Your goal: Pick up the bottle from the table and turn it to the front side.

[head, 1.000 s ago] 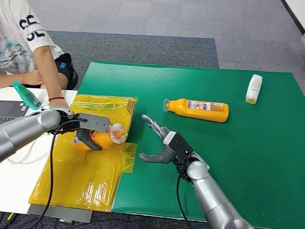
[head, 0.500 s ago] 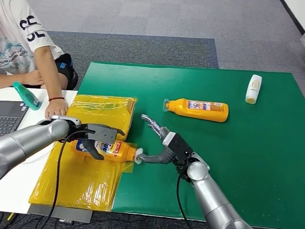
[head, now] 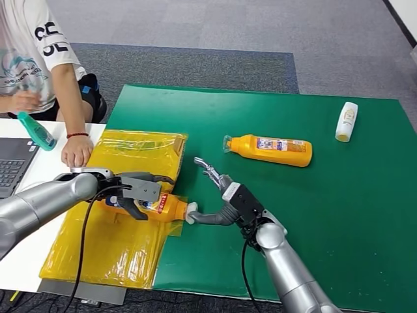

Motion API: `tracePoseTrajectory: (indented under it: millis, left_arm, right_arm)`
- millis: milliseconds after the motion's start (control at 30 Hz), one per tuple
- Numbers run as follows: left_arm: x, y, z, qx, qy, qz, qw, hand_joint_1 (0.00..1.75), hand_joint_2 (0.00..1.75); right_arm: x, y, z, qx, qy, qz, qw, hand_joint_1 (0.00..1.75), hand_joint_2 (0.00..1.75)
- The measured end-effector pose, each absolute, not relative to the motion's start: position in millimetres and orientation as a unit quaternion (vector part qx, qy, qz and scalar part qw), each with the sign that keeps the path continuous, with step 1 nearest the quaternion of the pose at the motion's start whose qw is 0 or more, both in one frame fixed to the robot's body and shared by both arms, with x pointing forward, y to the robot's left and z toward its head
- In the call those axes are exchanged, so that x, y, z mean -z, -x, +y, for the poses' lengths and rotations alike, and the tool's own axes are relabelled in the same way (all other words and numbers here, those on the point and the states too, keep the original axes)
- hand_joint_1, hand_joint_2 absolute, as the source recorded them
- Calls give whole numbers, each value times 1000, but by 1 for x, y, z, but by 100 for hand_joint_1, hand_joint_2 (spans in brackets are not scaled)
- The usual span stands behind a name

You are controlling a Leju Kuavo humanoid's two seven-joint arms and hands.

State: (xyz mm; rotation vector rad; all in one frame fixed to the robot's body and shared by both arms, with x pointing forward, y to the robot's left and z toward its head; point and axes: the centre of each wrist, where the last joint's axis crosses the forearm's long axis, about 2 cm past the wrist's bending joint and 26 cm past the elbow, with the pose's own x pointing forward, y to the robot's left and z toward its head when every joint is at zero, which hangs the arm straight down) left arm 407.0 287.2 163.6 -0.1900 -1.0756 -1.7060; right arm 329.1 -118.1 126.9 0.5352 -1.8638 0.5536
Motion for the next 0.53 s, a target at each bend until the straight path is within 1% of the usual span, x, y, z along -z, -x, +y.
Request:
tracePoseTrajectory:
  millis: [100, 233, 367, 533]
  left_arm:
    - [-147, -390, 273, 682, 83, -538, 489, 0, 175]
    - [-126, -350, 234, 622, 117, -644, 430, 0, 175]
    - [-118, -313, 215, 553, 149, -704, 420, 0, 175]
    - [-119, -286, 216, 490, 154, -747, 422, 0, 175]
  right_arm:
    - [-123, -324, -123, -226, -219, -782, 539, 0, 175]
    - [-115, -316, -133, -205, -224, -779, 549, 0, 175]
    - [-108, -305, -146, -184, -228, -780, 553, 0, 175]
    - [-109, -297, -160, -171, -220, -789, 548, 0, 175]
